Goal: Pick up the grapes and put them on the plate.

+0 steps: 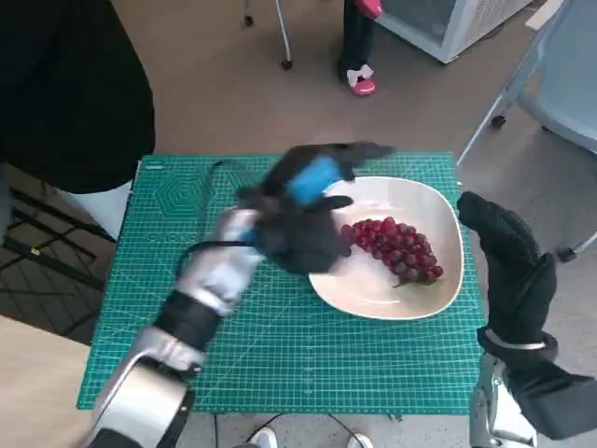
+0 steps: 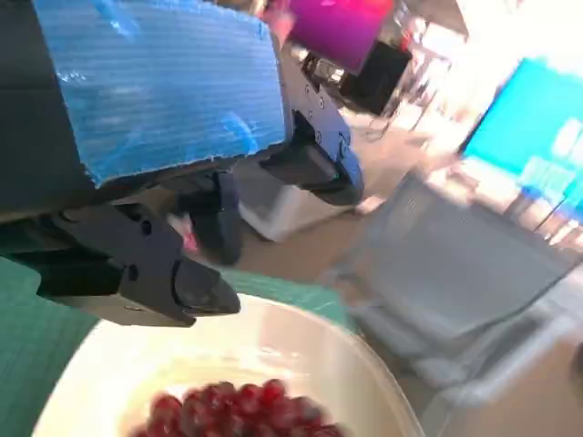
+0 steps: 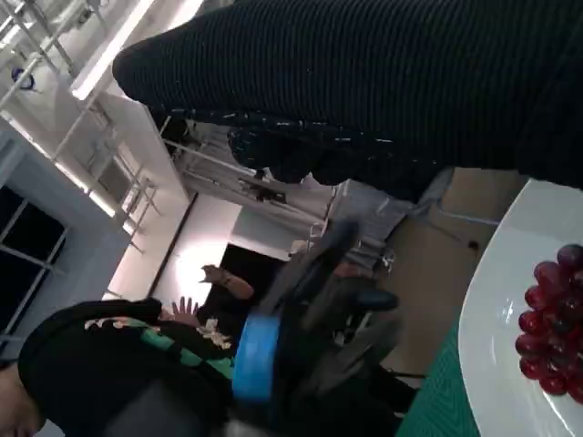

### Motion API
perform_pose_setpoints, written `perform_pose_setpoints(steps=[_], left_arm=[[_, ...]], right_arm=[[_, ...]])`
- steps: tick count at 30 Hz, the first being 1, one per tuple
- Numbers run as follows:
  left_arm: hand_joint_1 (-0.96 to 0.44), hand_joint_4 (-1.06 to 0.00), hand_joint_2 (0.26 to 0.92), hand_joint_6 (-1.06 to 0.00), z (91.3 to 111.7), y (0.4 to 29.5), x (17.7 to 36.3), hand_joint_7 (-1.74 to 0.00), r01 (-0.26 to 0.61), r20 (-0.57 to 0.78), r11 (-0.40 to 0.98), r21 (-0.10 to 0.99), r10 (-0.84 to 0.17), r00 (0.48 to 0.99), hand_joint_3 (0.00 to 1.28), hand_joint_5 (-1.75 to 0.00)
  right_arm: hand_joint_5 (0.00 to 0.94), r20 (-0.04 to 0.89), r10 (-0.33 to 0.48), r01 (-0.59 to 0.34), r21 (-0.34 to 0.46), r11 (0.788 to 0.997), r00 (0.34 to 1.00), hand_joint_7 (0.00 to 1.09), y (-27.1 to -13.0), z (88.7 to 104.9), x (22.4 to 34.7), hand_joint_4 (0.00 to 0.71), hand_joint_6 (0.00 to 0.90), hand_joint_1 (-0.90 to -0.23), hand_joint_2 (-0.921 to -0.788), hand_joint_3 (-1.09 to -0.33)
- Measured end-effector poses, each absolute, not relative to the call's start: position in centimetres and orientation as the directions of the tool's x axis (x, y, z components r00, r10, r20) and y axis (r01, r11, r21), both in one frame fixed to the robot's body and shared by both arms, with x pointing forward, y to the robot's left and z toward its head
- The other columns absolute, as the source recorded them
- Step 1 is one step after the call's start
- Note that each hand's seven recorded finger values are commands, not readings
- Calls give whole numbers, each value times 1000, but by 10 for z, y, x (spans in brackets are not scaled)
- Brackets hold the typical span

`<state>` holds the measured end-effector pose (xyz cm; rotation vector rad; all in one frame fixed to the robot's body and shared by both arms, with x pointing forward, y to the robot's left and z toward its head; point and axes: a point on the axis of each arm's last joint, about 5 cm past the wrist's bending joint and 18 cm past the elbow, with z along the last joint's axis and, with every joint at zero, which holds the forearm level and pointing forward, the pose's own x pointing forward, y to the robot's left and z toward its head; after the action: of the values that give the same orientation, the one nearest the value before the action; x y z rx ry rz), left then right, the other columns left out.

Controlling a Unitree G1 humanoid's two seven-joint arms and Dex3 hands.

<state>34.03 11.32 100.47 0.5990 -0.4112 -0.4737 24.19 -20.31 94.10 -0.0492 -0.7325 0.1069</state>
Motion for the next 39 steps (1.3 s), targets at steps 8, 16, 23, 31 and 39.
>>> perform_pose_setpoints(steps=[8,16,23,31,39], left_arm=[[-576,-180,921,-234,982,152,340,0,472,271,846,249,-529,804,478,-1],[-633,-154,921,-215,940,183,323,0,494,394,869,-42,-440,807,501,-1],[-674,-168,921,-237,919,194,309,-12,493,428,864,-100,-410,805,504,-8],[-670,-208,921,-258,911,195,301,-19,495,475,861,-120,-388,790,504,-19],[-650,-232,921,-265,909,195,296,-17,505,501,854,-129,-383,776,487,-18]], right_arm=[[0,675,129,-97,-86,992,727,218,-199,944,245,424,150,-613,-921,-829],[0,663,141,-113,-85,990,735,215,-197,942,247,423,151,-618,-921,-829],[0,661,154,-133,-82,988,735,213,-195,943,252,422,151,-618,-921,-830],[0,660,174,-155,-87,984,731,213,-194,944,254,421,151,-615,-921,-833],[0,658,191,-173,-94,980,729,213,-193,945,255,420,150,-615,-921,-836]])
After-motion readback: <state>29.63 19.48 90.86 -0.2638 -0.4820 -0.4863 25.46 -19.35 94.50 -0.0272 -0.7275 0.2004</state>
